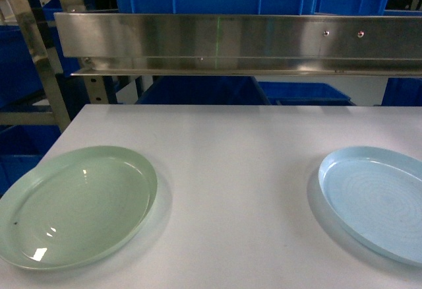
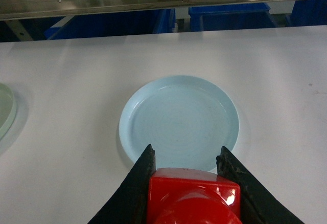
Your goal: Sort and place red and yellow blocks in left bins
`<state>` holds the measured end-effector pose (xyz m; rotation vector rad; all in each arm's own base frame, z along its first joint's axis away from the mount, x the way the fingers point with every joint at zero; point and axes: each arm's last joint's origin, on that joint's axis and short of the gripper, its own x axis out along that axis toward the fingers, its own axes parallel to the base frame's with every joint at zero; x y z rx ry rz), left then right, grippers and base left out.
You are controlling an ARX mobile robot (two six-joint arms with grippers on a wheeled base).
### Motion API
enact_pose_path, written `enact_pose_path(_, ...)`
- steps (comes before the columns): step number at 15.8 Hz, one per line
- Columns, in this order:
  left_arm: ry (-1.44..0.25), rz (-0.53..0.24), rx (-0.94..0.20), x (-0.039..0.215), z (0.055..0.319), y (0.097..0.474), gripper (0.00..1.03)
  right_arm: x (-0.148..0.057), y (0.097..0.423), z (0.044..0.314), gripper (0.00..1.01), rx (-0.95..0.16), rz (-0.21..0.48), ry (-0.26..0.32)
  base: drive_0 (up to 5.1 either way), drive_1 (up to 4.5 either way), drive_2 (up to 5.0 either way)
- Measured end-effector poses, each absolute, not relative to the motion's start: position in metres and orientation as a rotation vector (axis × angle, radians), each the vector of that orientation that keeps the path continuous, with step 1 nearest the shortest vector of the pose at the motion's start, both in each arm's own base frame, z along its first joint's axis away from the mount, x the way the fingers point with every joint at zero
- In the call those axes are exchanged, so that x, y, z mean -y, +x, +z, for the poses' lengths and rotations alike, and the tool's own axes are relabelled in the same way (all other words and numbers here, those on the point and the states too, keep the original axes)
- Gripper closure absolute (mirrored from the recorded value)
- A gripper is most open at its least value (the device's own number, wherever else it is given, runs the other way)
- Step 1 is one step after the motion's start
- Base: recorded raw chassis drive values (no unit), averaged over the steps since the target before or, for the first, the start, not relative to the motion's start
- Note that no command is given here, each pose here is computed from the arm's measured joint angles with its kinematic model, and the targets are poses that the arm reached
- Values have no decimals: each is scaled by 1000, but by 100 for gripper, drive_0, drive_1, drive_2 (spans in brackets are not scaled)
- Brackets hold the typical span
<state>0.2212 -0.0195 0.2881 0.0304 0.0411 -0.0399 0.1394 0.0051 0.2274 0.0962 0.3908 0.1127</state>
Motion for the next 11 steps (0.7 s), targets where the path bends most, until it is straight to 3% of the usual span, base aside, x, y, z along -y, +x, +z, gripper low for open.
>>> enact_pose_path(4, 17, -10, -113, 5, 293, 187, 76, -5, 139, 227, 72, -391, 113, 96, 0, 0, 0)
enact_pose_path(11, 6, -28, -97, 2, 294, 188, 76, -5, 139, 227, 72, -391, 113, 96, 0, 0, 0)
